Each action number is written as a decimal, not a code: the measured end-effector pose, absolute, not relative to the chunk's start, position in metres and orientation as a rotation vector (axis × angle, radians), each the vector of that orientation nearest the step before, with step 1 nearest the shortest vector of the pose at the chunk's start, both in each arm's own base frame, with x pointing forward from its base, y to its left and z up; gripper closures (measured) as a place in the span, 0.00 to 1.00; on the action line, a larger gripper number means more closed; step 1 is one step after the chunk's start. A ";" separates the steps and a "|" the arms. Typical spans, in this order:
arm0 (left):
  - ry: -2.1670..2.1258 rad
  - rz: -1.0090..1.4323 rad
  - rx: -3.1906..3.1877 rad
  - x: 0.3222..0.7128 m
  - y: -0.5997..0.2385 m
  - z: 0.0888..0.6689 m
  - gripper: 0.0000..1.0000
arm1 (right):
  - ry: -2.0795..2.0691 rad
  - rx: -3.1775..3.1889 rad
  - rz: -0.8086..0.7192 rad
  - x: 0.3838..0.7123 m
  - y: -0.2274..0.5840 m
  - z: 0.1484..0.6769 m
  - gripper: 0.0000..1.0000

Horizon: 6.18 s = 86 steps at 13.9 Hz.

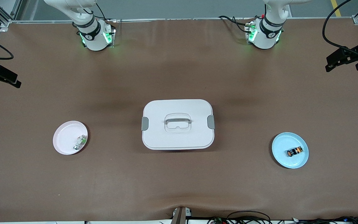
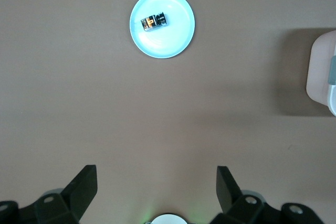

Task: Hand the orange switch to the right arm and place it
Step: 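Reach the left gripper down toward the orange switch on the blue plate, then lower the left gripper and close it on the orange switch, then lift the orange switch with the left gripper and carry it over the box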

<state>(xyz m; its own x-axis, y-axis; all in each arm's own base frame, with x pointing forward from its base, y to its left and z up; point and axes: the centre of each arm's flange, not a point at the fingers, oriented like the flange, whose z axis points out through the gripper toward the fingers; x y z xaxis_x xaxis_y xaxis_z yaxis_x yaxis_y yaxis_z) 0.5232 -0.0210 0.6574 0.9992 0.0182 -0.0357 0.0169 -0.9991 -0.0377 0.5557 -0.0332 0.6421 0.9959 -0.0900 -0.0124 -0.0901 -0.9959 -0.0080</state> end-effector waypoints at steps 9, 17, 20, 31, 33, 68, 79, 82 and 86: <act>-0.028 0.067 -3.104 0.526 -0.021 0.654 0.00 | 0.142 -3.122 0.019 0.556 -0.033 0.642 0.00; -0.107 0.208 -3.105 0.569 0.012 0.588 0.00 | 0.145 -3.121 0.019 0.556 -0.034 0.642 0.00; -0.135 0.152 -3.113 0.592 0.025 0.545 0.00 | 0.146 -3.121 0.019 0.556 -0.034 0.642 0.00; -0.196 0.099 -3.126 0.623 0.042 0.414 0.00 | 0.146 -3.120 0.018 0.556 -0.034 0.642 0.00; -0.227 0.074 -3.128 0.631 0.048 0.394 0.00 | 0.146 -3.120 0.019 0.556 -0.034 0.642 0.00; -0.629 -0.115 -3.100 0.686 0.063 0.224 0.00 | 0.146 -3.120 0.019 0.556 -0.034 0.642 0.00; -0.627 -0.189 -3.111 0.697 0.053 0.193 0.00 | 0.146 -3.120 0.019 0.556 -0.034 0.642 0.00; -0.625 -0.187 -3.112 0.697 0.052 0.192 0.03 | 0.146 -3.120 0.019 0.556 -0.034 0.642 0.00; -0.626 -0.189 -3.112 0.697 0.052 0.192 0.28 | 0.146 -3.120 0.019 0.556 -0.034 0.642 0.00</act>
